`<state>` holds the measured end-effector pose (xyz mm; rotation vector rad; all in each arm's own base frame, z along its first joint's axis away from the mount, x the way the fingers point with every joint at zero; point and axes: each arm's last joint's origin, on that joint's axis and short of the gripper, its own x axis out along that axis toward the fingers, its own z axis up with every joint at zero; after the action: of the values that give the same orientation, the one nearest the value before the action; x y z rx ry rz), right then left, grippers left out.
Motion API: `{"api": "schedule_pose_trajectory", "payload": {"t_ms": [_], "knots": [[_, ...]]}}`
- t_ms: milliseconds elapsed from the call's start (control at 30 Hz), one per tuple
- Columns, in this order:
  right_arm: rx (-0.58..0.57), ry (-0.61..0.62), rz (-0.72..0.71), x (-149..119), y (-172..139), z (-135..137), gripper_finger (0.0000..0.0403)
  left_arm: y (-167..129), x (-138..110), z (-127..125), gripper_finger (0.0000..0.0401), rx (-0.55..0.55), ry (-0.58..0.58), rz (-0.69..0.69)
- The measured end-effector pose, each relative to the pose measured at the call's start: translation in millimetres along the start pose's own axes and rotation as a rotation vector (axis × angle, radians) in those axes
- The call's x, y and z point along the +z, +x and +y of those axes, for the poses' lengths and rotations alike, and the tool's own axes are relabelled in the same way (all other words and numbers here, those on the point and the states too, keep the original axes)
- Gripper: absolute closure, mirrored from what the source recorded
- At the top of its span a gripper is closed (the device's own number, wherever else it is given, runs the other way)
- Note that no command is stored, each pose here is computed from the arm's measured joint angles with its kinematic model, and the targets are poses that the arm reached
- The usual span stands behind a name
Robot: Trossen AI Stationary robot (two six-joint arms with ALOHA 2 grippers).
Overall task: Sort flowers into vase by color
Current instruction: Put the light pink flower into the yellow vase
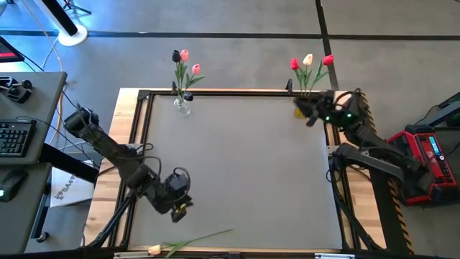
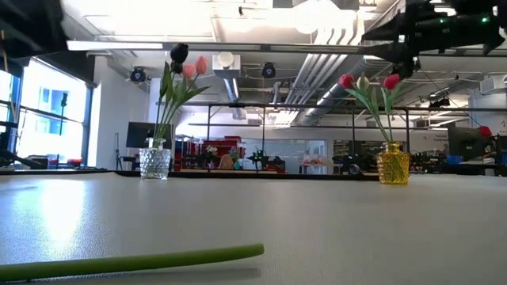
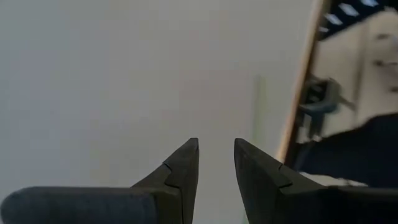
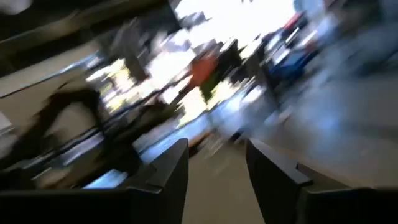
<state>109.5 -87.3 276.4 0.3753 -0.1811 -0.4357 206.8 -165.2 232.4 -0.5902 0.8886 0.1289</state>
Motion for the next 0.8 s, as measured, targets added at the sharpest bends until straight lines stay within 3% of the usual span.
{"api": "schedule_pose_trajectory", "payload": {"t_ms": [133,367,567,800], "knots": [[0.153,0.108,0.198,-20,9,14,0.0261,4,-17,-4,0.0311,-0.076,0.059,0.004],[0.310,0.260,0.477,-59,21,52,0.0264,29,-54,-18,0.0311,-0.102,0.305,0.088],[0.265,0.267,0.590,-96,16,95,0.0264,54,-76,-30,0.0311,-0.174,0.324,0.141],[0.221,0.290,0.545,-125,8,133,0.0264,72,-92,-51,0.0311,-0.165,0.399,0.167]]}}
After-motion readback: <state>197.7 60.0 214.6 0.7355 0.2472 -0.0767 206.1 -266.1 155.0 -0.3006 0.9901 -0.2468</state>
